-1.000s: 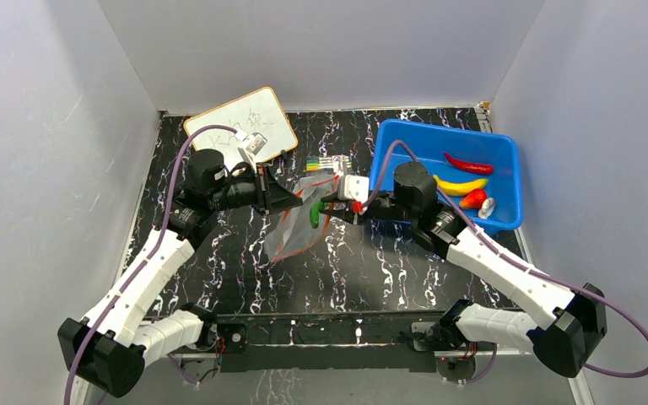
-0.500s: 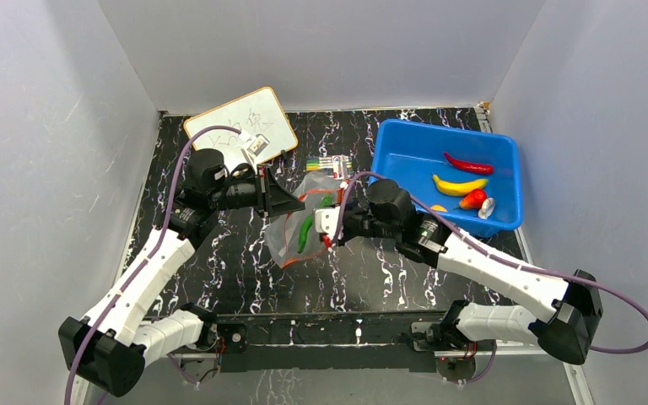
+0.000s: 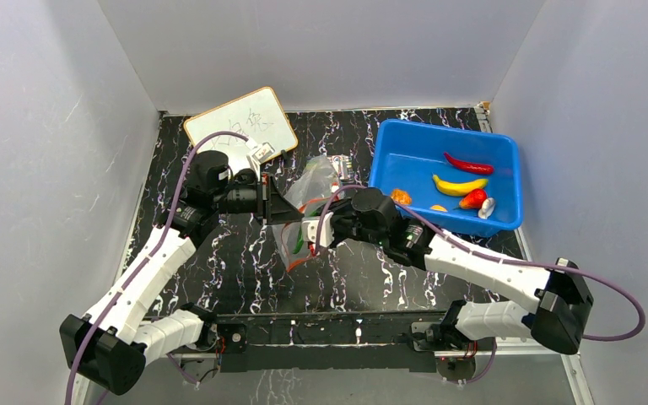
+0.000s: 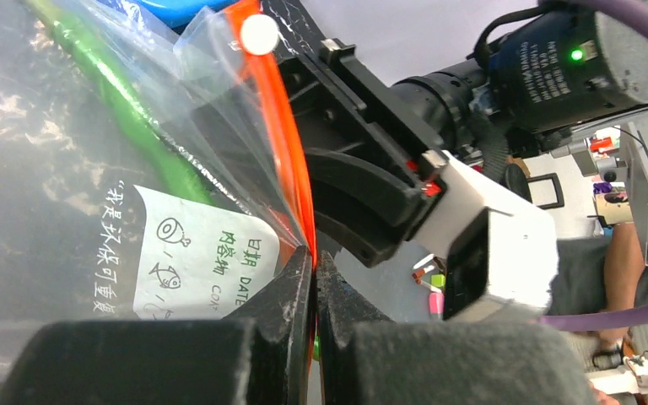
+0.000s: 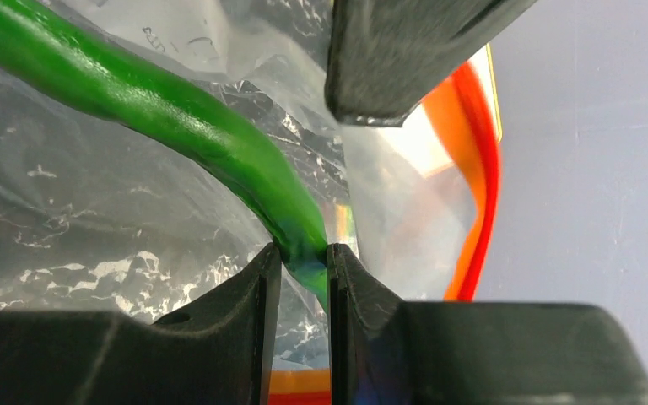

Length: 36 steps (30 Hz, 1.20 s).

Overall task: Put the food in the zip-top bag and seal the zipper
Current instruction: Place the fake vegetable in the zipper food storage bag.

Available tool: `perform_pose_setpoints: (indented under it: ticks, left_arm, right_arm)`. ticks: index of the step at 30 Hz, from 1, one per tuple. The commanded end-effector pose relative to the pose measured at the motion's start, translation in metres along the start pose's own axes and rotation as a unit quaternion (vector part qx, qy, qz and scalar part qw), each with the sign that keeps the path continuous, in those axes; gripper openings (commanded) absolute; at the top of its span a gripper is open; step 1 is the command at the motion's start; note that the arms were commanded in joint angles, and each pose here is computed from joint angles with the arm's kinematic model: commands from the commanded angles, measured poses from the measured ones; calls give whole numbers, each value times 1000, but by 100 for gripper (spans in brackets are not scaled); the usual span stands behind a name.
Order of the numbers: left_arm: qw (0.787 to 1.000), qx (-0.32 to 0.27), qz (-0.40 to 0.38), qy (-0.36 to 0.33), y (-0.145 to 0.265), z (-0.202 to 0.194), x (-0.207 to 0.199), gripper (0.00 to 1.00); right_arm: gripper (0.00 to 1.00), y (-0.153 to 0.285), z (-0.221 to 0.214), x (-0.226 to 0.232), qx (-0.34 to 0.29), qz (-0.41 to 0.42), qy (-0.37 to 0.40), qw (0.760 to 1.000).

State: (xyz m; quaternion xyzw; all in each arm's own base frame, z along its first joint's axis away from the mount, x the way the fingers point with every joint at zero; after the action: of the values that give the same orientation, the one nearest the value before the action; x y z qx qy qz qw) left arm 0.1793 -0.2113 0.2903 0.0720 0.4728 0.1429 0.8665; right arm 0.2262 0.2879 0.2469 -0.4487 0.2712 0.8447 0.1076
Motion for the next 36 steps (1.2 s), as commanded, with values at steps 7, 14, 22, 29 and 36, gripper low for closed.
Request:
perform_pose_setpoints:
  ticks: [7, 14, 22, 29, 36]
  left_arm:
    - [999, 20, -44, 2, 7, 4, -26, 0]
    - [1000, 10, -24, 17, 3, 6, -18, 0]
    - [998, -25, 49, 8, 2, 14, 3, 0]
    - [983, -69, 169, -9, 10, 25, 35, 0]
    - [959, -126, 251, -24, 27, 42, 44, 0]
  right_arm:
    - [0, -7, -26, -14, 79, -73, -2, 994]
    - [22, -8, -33, -18, 109, -89, -18, 990]
    - [42, 5, 8, -33, 23, -88, -175, 980]
    - [49, 9, 53, -53, -25, -130, -646, 752]
    - [49, 30, 49, -42, -26, -185, -851, 491]
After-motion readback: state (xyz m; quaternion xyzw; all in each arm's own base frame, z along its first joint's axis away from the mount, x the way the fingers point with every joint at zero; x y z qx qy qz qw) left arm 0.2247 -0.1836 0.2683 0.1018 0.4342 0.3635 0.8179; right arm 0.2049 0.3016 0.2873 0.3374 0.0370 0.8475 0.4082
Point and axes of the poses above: each gripper's point midway between its finger pads, its own y axis back along the fingers, its own x axis along the line the jaws close on, z = x × y, the point moved 4 cm from there along y, back along the fingers, and after that the axes turned 6 degrees about y, right-handed, at the moved point
